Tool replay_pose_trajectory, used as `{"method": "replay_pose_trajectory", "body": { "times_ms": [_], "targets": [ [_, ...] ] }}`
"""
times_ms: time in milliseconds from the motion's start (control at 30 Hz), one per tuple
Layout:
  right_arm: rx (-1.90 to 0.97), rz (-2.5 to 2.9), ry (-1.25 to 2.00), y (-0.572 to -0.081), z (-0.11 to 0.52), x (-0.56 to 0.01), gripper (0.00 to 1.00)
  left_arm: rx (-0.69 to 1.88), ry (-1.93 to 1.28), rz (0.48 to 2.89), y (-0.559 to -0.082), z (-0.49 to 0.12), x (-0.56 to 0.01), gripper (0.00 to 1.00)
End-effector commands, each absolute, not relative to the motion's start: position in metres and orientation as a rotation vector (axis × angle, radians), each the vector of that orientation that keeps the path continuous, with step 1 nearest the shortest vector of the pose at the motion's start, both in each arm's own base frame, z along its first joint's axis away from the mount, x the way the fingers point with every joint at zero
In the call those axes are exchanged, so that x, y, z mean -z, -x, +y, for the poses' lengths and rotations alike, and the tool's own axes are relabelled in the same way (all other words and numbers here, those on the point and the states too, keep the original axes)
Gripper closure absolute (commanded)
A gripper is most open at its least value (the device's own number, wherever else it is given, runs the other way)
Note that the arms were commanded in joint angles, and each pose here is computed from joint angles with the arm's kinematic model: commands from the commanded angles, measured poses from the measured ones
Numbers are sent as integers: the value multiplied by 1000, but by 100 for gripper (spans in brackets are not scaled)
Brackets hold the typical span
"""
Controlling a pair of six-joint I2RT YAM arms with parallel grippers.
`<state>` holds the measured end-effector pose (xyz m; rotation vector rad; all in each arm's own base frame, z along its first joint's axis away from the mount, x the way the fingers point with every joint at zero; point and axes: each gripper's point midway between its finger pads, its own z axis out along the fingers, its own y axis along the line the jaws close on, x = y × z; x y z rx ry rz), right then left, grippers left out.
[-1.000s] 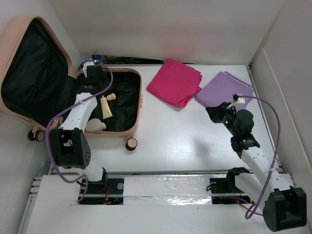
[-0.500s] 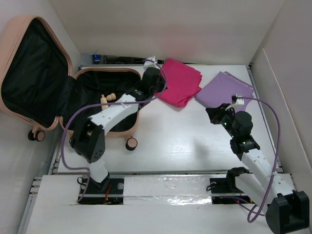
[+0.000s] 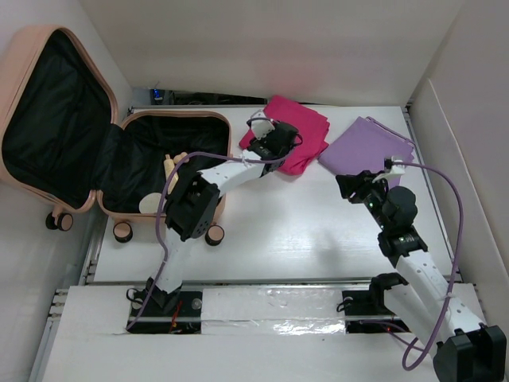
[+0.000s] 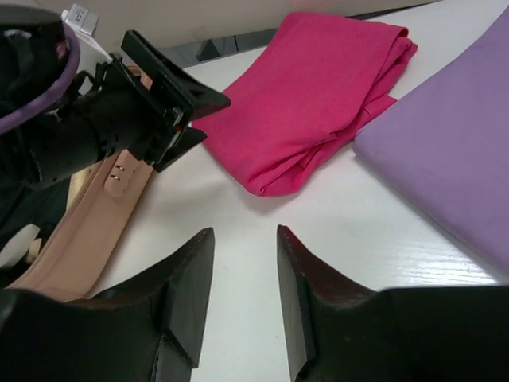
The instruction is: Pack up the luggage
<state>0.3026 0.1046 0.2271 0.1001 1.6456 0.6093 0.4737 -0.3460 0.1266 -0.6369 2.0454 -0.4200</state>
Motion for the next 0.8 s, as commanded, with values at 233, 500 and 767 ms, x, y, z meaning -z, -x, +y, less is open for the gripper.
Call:
{"method": "replay_pose_trajectory", "body": {
  "times_ms": [233,500,767],
  "targets": [
    [-625,1582,-60,-300,109,-250,52,395,1075,2023,-485,-306,-87,46],
    [-642,1591,-35,-299,113,-250,53,303,1113,2061,-490,-302,-58,41],
    [-659,1586,-16,-299,117,-253,53,300,1179,2128,-491,-298,-24,40]
  ]
}}
